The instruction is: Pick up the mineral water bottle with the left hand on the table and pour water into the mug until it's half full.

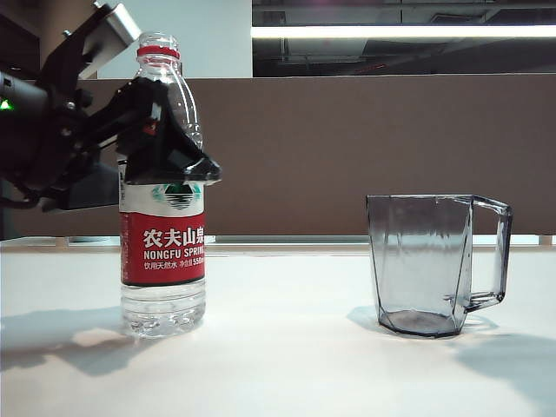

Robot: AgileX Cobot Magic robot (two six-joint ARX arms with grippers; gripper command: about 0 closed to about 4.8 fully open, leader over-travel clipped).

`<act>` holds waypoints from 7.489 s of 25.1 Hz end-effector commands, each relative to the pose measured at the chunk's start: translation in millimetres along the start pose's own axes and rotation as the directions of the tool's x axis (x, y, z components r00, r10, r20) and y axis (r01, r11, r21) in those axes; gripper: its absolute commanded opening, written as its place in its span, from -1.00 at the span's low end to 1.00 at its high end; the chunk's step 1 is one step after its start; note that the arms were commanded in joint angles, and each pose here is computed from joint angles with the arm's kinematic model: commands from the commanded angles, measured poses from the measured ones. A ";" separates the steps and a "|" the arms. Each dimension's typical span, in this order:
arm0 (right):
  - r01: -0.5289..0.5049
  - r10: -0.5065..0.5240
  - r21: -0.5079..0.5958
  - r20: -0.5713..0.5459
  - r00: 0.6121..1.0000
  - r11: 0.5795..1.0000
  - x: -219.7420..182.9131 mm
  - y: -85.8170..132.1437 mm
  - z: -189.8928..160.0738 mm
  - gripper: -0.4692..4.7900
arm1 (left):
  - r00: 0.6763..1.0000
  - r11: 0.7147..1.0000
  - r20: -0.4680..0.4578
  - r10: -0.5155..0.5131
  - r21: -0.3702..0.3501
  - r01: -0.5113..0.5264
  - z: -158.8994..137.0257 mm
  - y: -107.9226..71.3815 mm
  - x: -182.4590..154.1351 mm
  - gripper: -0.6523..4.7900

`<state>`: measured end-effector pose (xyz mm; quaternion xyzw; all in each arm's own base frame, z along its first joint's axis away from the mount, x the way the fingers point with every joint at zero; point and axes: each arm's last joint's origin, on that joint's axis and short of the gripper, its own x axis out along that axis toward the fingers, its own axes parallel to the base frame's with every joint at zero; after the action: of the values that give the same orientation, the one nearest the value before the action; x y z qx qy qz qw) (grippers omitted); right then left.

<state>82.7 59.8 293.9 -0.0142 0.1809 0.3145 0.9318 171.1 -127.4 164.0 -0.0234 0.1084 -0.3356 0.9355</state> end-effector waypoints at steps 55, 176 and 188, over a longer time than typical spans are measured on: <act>0.001 -0.001 0.001 0.018 1.000 1.000 -1.3 0.2 3.0 -0.85 | 0.999 0.945 -0.004 -0.033 0.326 0.033 68.8 -10.2 114.3 0.02; -0.017 0.017 0.005 -0.042 0.999 1.000 -1.6 0.4 -2.8 -0.85 | 0.996 0.126 0.007 -0.094 0.992 0.005 59.4 -30.7 165.6 0.02; -0.016 0.017 0.005 -0.042 0.999 1.000 -1.6 0.4 -2.8 -0.85 | 0.995 0.060 0.008 -0.095 0.998 -0.003 59.7 -30.8 165.7 0.02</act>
<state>80.3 58.8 288.1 -0.0212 0.2125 0.3198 0.9231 288.0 -256.1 180.9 0.6071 -0.1474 -0.3716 0.6868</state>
